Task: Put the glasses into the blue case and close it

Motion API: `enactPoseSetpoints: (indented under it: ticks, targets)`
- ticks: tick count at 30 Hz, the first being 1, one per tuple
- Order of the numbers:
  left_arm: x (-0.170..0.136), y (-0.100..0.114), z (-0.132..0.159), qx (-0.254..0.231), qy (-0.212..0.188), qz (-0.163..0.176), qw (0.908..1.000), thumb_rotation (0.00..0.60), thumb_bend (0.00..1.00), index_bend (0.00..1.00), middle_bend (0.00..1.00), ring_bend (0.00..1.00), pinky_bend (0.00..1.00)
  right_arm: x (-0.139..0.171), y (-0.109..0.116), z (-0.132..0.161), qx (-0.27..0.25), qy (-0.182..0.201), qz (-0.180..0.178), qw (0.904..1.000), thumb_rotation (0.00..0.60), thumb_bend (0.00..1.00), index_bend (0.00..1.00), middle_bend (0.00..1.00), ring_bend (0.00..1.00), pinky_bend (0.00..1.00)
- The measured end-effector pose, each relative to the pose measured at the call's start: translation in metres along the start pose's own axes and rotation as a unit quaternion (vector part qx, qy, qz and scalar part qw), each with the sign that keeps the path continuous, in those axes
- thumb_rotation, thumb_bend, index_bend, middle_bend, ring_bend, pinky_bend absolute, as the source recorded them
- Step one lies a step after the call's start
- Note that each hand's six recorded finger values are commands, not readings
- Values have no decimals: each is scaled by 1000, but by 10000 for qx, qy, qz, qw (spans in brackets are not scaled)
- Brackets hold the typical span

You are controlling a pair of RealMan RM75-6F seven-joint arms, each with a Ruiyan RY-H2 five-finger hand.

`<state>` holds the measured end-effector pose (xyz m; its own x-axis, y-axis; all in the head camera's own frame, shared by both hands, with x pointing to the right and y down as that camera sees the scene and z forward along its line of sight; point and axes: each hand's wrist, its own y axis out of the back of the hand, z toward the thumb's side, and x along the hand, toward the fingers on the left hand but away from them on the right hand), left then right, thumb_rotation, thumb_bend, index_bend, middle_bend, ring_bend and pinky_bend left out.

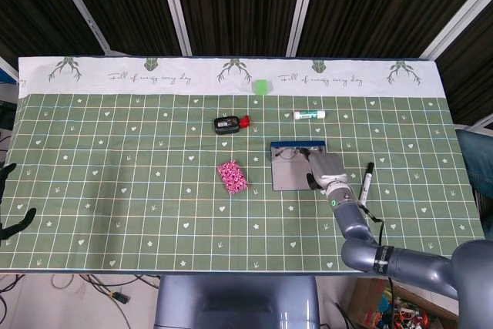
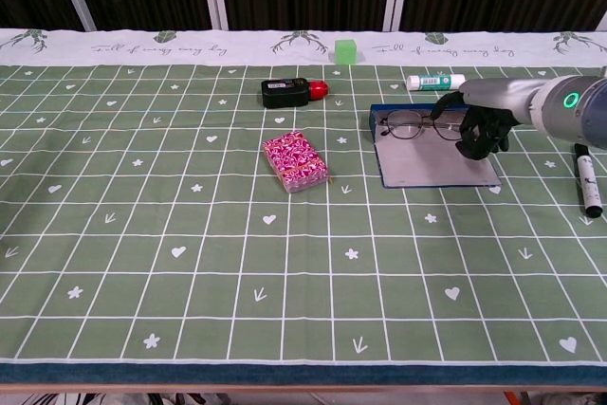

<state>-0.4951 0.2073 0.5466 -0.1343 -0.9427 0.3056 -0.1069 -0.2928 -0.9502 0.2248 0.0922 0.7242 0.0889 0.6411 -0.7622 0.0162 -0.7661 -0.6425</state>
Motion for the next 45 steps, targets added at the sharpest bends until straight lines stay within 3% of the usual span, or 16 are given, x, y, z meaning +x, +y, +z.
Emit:
enactPoseSetpoints:
  ticks: [4, 8, 10, 18, 24, 33, 45]
  targets:
    - [0, 0, 1, 11, -5, -6, 10000, 600, 209, 137, 0, 0, 0, 12, 4, -2, 16, 96, -9, 10000, 600, 219, 130, 392, 458, 466]
    - [-1, -1, 1, 12, -10, -1, 10000, 600, 209, 137, 0, 0, 0, 24, 8, -4, 53, 232, -105, 9997, 600, 125, 130, 276, 329, 285]
    - [-1, 0, 2, 8, -7, 6, 10000, 600, 209, 137, 0, 0, 0, 28, 10, -4, 50, 325, -220, 9992, 600, 99, 130, 239, 290, 266]
    - [-2, -1, 1, -4, 30, 1, 10000, 600, 210, 137, 0, 0, 0, 46, 10, -3, -73, 791, -1018, 9916, 600, 87, 138, 219, 270, 258]
    - [-2, -1, 1, -6, 44, 4, 10000, 600, 209, 137, 0, 0, 0, 45, -5, -15, -48, 800, -1511, 9853, 600, 87, 134, 160, 211, 235]
    - [-2, -1, 1, -6, 52, 2, 10000, 600, 209, 138, 0, 0, 0, 43, -26, -12, 165, 853, -1620, 9830, 600, 63, 105, 106, 169, 220]
    - [-1, 0, 0, -11, 61, 2, 10000, 600, 209, 138, 0, 0, 0, 37, -36, -4, 278, 874, -1505, 9843, 600, 64, 159, 216, 253, 220]
